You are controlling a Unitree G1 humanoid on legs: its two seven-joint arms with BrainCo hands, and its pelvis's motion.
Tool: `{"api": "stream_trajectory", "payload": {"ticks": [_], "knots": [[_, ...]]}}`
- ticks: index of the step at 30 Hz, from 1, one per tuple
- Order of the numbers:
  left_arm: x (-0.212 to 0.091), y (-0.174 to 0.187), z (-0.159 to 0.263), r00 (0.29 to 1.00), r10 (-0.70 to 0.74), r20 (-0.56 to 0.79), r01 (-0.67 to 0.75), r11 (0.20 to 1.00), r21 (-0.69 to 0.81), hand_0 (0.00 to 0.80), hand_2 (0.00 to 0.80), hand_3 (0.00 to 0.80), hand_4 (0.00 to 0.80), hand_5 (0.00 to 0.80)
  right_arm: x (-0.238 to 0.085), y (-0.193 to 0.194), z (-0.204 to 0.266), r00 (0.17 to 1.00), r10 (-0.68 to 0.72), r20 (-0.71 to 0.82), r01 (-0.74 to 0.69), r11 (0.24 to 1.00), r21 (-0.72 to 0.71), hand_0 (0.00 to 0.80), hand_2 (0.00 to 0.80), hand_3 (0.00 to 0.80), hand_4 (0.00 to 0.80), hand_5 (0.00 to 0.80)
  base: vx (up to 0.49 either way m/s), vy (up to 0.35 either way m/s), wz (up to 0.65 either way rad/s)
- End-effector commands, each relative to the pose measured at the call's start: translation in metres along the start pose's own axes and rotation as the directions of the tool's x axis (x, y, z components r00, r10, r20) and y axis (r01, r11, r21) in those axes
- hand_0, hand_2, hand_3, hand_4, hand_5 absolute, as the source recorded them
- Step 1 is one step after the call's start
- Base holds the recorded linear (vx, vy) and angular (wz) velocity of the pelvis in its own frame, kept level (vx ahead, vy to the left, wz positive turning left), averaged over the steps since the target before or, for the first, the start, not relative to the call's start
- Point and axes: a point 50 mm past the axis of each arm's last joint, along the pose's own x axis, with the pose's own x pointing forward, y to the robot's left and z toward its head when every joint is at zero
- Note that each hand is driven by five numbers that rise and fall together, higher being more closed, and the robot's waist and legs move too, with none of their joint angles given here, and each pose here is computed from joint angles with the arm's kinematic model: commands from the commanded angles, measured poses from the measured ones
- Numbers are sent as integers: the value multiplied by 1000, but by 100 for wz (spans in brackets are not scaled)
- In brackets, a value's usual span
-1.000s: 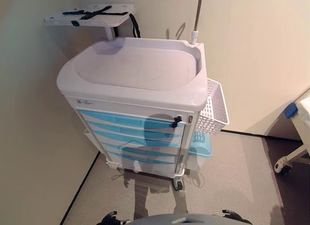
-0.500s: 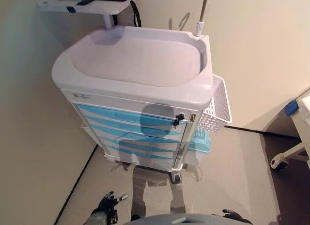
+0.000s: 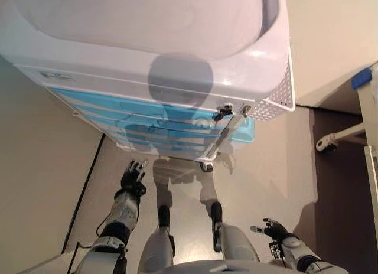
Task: Open the drawer and pick up the medicine
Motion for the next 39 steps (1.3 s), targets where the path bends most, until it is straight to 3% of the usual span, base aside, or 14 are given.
{"api": "stream_trajectory", "payload": {"ticks": [1,2,3,9,20,29,39], "knots": [[9,-45,33,975,-135,177,183,938,-295,0,0,0,0,0,0,-3,6,999,10,40,-8,999,-45,0,0,0,0,0,-46,28,1],[10,-45,33,975,-135,178,184,938,-295,0,0,0,0,0,0,-3,7,999,10,41,-8,999,-45,0,0,0,0,0,-52,17,10],[11,-67,37,961,-183,207,252,885,-391,0,0,0,0,0,0,-1,10,999,17,44,-15,999,-51,0,0,0,0,0,-26,0,9],[8,-122,52,901,-341,269,432,773,-464,0,0,0,0,0,2,-3,24,996,26,81,-21,998,-67,0,0,0,0,0,-38,-25,7],[2,-145,62,840,-459,291,543,735,-406,0,0,0,0,0,2,-10,27,996,31,89,-24,996,-82,0,0,0,0,0,-16,-12,3],[-6,-164,66,751,-596,285,660,689,-300,0,0,0,0,0,2,-13,23,995,55,77,-46,991,-123,0,0,0,0,0,0,0,0],[-25,-185,88,649,-664,372,758,609,-236,0,0,0,0,0,2,-10,19,996,69,62,-60,989,-137,0,0,0,0,0,2,0,0]]}}
